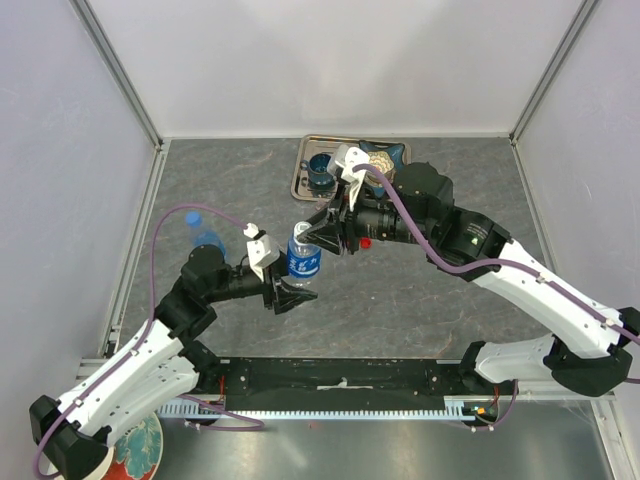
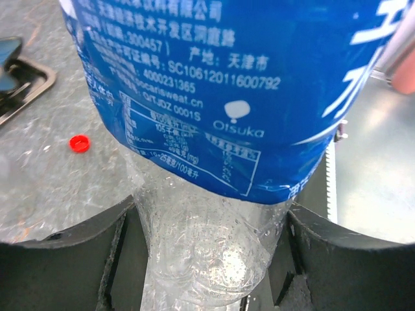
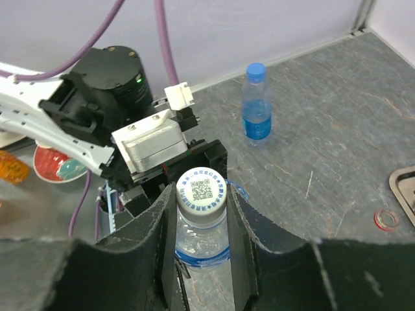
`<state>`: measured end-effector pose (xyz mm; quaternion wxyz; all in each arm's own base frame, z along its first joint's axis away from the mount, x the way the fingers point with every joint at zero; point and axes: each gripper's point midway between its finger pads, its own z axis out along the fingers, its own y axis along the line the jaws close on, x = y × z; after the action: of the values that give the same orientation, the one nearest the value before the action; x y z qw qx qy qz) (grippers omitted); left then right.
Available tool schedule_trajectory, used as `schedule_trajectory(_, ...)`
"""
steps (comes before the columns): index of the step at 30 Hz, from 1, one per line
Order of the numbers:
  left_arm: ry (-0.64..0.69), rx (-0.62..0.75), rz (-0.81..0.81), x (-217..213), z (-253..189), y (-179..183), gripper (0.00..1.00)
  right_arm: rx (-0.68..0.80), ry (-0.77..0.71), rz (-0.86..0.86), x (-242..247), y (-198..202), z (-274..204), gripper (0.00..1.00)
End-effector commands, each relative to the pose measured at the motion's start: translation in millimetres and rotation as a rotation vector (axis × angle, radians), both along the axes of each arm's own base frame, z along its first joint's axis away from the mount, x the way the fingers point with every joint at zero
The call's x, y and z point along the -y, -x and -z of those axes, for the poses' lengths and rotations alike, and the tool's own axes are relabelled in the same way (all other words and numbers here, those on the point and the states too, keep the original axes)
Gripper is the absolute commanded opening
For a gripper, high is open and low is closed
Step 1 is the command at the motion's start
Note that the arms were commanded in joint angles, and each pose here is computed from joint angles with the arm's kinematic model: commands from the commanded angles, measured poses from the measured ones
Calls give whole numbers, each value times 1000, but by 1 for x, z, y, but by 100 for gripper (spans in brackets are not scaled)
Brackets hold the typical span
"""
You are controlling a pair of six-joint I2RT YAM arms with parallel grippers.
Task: Screw on the bottle caps
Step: Screw the bottle cap onto the plastic bottle.
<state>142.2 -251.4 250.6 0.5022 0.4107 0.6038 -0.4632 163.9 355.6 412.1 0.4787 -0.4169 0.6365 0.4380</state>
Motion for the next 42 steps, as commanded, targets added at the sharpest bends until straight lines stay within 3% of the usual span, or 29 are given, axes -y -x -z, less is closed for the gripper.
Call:
schedule_trajectory(1, 78, 170, -211, -12, -47, -41, 2, -142, 78, 70, 2, -3, 43, 0)
schedule_trajectory(11, 64, 189, -329, -21, -46, -61, 2, -157, 107, 199, 5, -10, 55, 0)
schedule_trajectory(24, 48, 167, -472, -35, -41, -83, 2, -150, 180, 566, -23, -11, 90, 0)
schedule_trajectory(34, 34, 160, -549, -45, -37, -94, 2, -25, 297, 707, -22, -12, 93, 0)
schedule_trajectory(37, 32, 157, -555, -46, -37, -94, 2, -17, 307, 701, -25, -9, 93, 5)
schedule_trajectory(42, 33, 140, -545, -45, -35, -93, 2, -19, 262, 703, -21, -10, 74, 26)
